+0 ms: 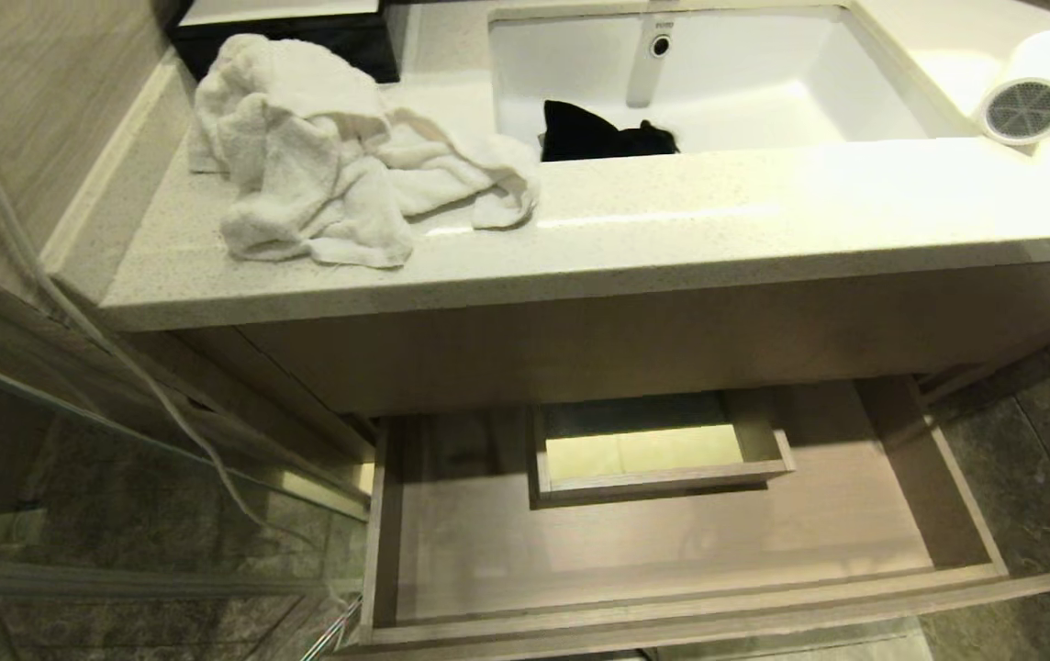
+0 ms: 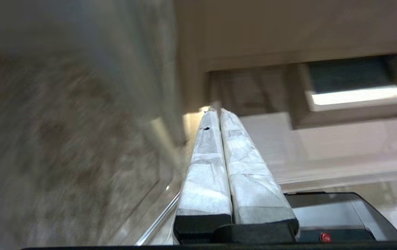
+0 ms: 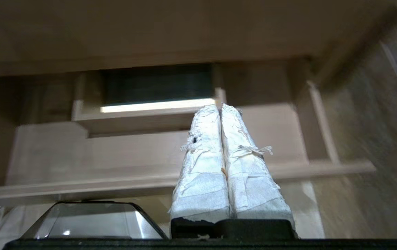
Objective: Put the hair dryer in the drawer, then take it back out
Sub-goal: Pick up the hairdryer
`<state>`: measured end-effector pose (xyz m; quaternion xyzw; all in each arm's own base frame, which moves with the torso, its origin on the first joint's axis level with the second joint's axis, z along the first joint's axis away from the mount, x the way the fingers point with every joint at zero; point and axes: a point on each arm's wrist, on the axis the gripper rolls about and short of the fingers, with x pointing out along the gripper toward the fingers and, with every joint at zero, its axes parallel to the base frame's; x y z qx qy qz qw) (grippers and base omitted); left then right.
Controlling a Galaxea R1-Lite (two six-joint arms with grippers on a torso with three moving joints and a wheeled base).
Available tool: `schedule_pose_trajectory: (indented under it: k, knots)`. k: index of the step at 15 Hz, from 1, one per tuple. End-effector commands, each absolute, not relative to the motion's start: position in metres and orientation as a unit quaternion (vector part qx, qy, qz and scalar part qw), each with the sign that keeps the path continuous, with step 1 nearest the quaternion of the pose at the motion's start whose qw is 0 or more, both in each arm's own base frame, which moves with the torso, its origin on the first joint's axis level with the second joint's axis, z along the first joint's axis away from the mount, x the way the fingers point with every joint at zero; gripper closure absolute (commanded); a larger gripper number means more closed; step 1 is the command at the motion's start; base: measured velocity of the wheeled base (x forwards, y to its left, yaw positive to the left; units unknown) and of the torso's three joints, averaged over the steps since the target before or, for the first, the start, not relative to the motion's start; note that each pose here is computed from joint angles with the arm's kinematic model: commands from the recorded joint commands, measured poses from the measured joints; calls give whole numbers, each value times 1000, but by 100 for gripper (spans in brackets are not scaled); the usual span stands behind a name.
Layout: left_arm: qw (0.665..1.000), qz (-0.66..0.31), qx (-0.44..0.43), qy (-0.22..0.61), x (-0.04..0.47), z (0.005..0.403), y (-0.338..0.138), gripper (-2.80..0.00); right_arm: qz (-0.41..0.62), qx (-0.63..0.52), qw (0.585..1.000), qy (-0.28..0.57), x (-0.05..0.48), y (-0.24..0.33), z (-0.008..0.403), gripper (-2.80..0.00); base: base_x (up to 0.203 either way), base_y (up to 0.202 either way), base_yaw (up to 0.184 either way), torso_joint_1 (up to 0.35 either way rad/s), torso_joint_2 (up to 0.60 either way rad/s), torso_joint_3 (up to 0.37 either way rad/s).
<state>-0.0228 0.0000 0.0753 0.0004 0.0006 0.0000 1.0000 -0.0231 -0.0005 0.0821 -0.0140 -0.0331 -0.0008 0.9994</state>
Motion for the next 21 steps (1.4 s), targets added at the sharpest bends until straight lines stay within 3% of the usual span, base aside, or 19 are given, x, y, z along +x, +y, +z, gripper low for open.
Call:
schedule_pose_trajectory:
  k: [1, 11, 21]
  knots:
    - [1000, 0, 1, 1, -23, 75, 0, 0, -1, -15, 999, -33, -23, 0, 82, 0, -3, 13, -157, 6, 0, -2]
    - [1000, 0, 1, 0, -23, 75, 0, 0, 0, -15, 999, -32, -23, 0, 82, 0, -1, 16, -151, 2, 2, 2]
    - [1000, 0, 1, 0, -23, 75, 0, 0, 0, -16, 999, -32, -23, 0, 82, 0, 0, 0, 0, 0, 0, 0]
